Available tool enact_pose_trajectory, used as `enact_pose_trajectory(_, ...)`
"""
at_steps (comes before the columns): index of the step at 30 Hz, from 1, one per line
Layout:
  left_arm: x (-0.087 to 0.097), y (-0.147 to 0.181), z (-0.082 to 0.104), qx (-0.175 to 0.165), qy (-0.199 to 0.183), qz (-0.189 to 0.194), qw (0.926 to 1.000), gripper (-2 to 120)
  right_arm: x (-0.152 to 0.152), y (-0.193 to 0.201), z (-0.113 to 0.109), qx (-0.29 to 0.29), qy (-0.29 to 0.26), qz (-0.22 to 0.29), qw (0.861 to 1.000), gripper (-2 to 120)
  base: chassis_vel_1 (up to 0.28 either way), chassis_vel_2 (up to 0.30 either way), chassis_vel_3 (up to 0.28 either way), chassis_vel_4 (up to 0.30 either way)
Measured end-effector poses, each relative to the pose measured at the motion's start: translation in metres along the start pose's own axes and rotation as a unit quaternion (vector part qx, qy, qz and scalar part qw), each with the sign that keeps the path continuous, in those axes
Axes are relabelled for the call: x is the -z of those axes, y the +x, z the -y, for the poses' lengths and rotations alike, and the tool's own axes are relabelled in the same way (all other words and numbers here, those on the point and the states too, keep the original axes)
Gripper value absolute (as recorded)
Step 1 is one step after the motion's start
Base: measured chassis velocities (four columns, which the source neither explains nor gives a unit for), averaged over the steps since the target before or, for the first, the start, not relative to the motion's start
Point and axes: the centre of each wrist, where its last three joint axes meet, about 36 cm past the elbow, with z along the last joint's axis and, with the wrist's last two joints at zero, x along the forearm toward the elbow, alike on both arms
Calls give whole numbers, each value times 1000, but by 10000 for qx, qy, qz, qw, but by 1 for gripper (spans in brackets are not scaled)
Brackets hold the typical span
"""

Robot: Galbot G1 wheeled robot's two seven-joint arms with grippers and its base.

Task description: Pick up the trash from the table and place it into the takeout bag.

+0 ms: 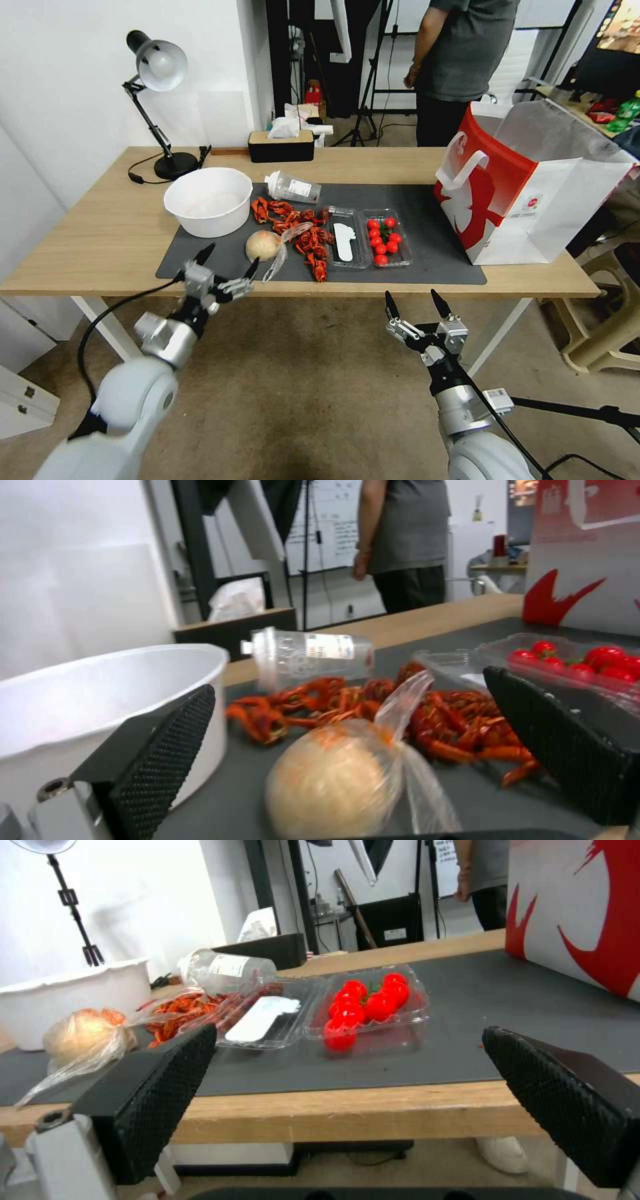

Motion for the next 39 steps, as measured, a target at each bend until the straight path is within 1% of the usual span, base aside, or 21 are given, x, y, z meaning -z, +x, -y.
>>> enact_pose_trajectory(3,1,-11,-1,-90,74,-48,9999,100,-1,3,-1,-15,12,-31,10000,100,0,0,0,0)
enact_pose_trajectory(4,1,-22,0,-140,112,-176,9997,100,-2,7,-3,-25,40,-54,10000,100,0,0,0,0)
enact_pose_trajectory(5,1,-25,1,-124,117,-253,9995,100,-3,7,-3,-25,50,-56,10000,100,0,0,0,0)
enact_pose_trajectory(6,1,-25,1,-124,117,-253,9995,100,-3,7,-3,-25,50,-56,10000,100,0,0,0,0)
enact_pose_trajectory(8,7,-37,5,-21,200,-585,9981,100,-2,9,-4,-25,80,-53,10000,100,0,0,0,0)
enact_pose_trajectory(9,8,-41,6,12,234,-676,9974,100,-2,9,-4,-29,89,-53,9999,100,0,0,0,0)
enact_pose_trajectory(11,9,-42,6,22,241,-703,9972,100,-2,9,-4,-31,94,-53,9999,100,0,0,0,0)
enact_pose_trajectory(13,12,-53,5,143,253,-960,9950,100,-2,10,-4,-47,123,-53,9999,100,0,0,0,0)
enact_pose_trajectory(14,12,-53,5,143,253,-960,9950,100,-2,10,-4,-47,123,-53,9999,100,0,0,0,0)
enact_pose_trajectory(16,13,-67,4,306,224,-1322,9905,100,-3,13,-4,-91,178,-62,9998,100,0,0,0,0)
enact_pose_trajectory(17,13,-67,4,306,224,-1322,9905,100,-3,13,-4,-91,178,-62,9998,100,0,0,0,0)
enact_pose_trajectory(19,13,-72,5,338,246,-1487,9880,100,-3,15,-3,-121,208,-46,9997,100,0,0,0,0)
enact_pose_trajectory(23,10,-76,8,330,257,-1612,9860,100,-4,16,-4,-155,221,-33,9996,100,0,0,0,0)
enact_pose_trajectory(30,9,-82,8,339,341,-1645,9852,99,-4,17,-5,-195,219,-15,9996,100,0,0,0,0)
enact_pose_trajectory(33,5,-82,7,375,398,-1683,9842,87,-5,18,-6,-212,211,-7,9996,100,0,0,0,0)
enact_pose_trajectory(34,5,-82,7,375,398,-1683,9842,87,-5,18,-6,-212,211,-7,9996,100,0,0,0,0)
enact_pose_trajectory(35,3,-82,7,398,405,-1709,9836,80,-5,19,-6,-213,208,-4,9996,100,0,0,0,0)
enact_pose_trajectory(37,2,-82,7,405,407,-1723,9834,78,-6,19,-6,-213,208,-2,9996,100,0,0,0,0)
enact_pose_trajectory(39,-1,-82,6,426,413,-1752,9827,64,-6,18,-6,-219,212,1,9995,100,0,0,0,0)
